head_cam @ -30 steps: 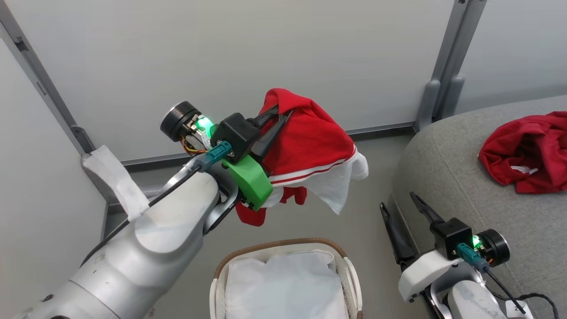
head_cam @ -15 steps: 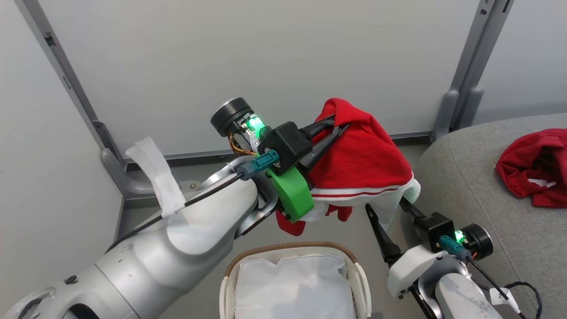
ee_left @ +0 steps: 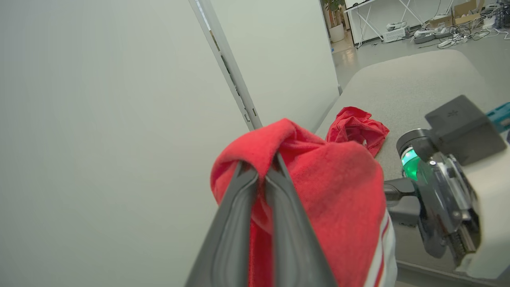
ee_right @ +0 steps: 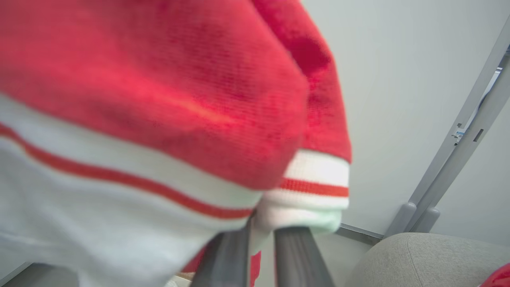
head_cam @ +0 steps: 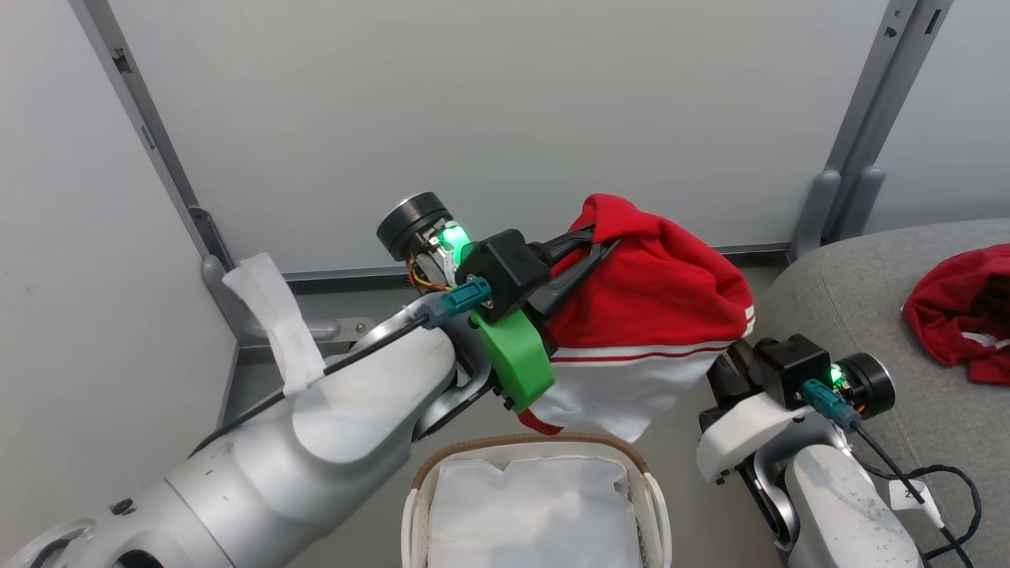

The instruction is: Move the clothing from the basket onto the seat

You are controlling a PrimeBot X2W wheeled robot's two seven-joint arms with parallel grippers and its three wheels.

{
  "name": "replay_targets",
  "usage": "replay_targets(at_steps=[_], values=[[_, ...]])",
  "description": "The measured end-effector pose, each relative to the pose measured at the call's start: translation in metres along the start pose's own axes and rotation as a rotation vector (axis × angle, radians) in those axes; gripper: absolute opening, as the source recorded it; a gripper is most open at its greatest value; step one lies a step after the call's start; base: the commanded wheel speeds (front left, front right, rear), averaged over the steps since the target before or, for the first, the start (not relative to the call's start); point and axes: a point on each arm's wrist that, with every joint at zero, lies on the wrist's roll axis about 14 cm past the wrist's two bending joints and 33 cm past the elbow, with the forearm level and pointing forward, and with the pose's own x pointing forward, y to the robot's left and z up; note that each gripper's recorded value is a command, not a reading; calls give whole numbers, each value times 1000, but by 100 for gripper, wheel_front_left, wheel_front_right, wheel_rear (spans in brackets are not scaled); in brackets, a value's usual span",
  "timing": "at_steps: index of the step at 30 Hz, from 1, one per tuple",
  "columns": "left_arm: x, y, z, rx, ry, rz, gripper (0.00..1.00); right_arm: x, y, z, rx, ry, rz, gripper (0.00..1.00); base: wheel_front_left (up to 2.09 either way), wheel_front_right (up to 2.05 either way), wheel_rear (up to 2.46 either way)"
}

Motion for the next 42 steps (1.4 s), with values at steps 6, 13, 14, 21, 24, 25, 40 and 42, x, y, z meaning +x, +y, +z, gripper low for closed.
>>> replay_targets(at_steps=[6, 13, 14, 21, 24, 25, 40, 42], values=[[-13, 18, -20, -83, 30, 98, 0, -2, -4, 9, -3, -30, -12, 0, 0, 0, 0], [-27, 21, -49, -210, 58, 184, 89, -6, -19, 19, -3, -65, -61, 0, 0, 0, 0], [-29, 20, -54, -224, 63, 193, 100, -6, -22, 20, -4, -69, -67, 0, 0, 0, 0], [-39, -8, -88, -363, 100, 241, 100, -8, -33, 24, -10, -85, -101, 0, 0, 0, 0], [-42, -22, -101, -410, 120, 251, 100, -8, -36, 25, -13, -89, -109, 0, 0, 0, 0], [-43, -26, -104, -424, 125, 255, 100, -9, -38, 25, -15, -90, -113, 0, 0, 0, 0], [-60, -53, -137, -543, 180, 328, 100, -11, -53, 25, -36, -92, -157, 0, 0, 0, 0], [-59, -54, -137, -548, 179, 332, 100, -11, -54, 24, -36, -91, -159, 0, 0, 0, 0]])
